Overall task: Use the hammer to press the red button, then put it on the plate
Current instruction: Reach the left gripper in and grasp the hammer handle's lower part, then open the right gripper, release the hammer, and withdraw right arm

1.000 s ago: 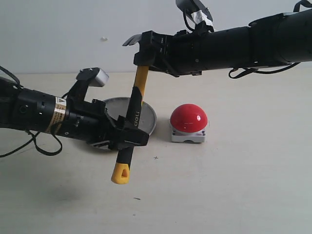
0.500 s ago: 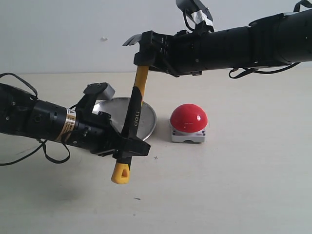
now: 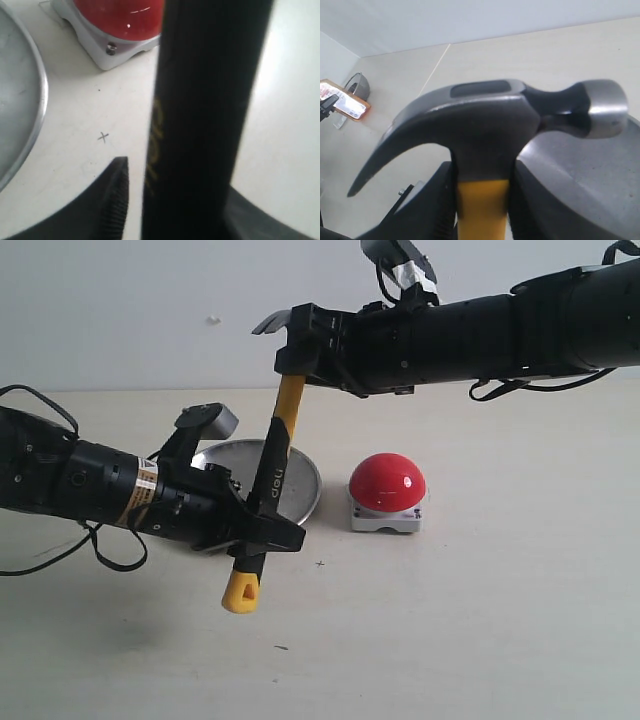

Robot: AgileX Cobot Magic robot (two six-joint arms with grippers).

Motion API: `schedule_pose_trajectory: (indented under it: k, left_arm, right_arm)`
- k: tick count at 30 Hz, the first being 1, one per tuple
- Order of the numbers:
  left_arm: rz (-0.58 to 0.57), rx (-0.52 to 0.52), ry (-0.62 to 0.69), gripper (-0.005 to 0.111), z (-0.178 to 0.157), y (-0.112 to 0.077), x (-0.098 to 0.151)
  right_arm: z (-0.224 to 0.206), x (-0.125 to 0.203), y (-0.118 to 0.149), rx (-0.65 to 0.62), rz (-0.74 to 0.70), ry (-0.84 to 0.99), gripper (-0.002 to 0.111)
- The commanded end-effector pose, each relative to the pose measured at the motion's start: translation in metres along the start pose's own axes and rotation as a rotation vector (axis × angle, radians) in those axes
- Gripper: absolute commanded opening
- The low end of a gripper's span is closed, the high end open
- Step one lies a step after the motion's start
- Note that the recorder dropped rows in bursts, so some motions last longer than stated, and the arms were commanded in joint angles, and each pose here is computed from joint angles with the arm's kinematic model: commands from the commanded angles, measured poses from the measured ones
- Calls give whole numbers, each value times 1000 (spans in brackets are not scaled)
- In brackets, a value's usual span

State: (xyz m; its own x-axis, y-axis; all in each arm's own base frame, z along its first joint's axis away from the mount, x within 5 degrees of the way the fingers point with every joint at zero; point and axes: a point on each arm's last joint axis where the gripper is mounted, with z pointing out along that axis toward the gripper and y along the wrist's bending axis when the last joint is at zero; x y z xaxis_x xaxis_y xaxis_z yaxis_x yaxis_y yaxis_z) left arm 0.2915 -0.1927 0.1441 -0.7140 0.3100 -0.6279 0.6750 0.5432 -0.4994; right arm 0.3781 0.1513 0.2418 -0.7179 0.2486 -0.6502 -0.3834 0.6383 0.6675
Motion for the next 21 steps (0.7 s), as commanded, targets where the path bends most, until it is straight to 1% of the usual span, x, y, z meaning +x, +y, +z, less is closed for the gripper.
schedule_pose_trajectory:
  k: [1, 2, 3, 11, 17, 21]
  left_arm:
    - [-3, 28, -10, 10, 1, -3, -2]
    - [-1, 30, -8, 3, 1, -3, -1]
    - [3, 30, -8, 0, 1, -3, -1]
    - [16, 30, 3, 0, 1, -3, 0]
    - [20, 29, 0, 0, 1, -3, -1]
    - [29, 30, 2, 0, 0, -3, -3]
  right_arm:
    - [-4, -8, 12, -55, 9, -31, 0]
    - [-4, -8, 12, -55, 9, -31, 0]
    - [-4, -8, 12, -55, 9, -31, 0]
    - [-4, -8, 12, -55, 9, -31, 1]
    - [-4, -8, 11, -53, 13, -31, 17]
    - [-4, -8, 11, -46, 13, -34, 25]
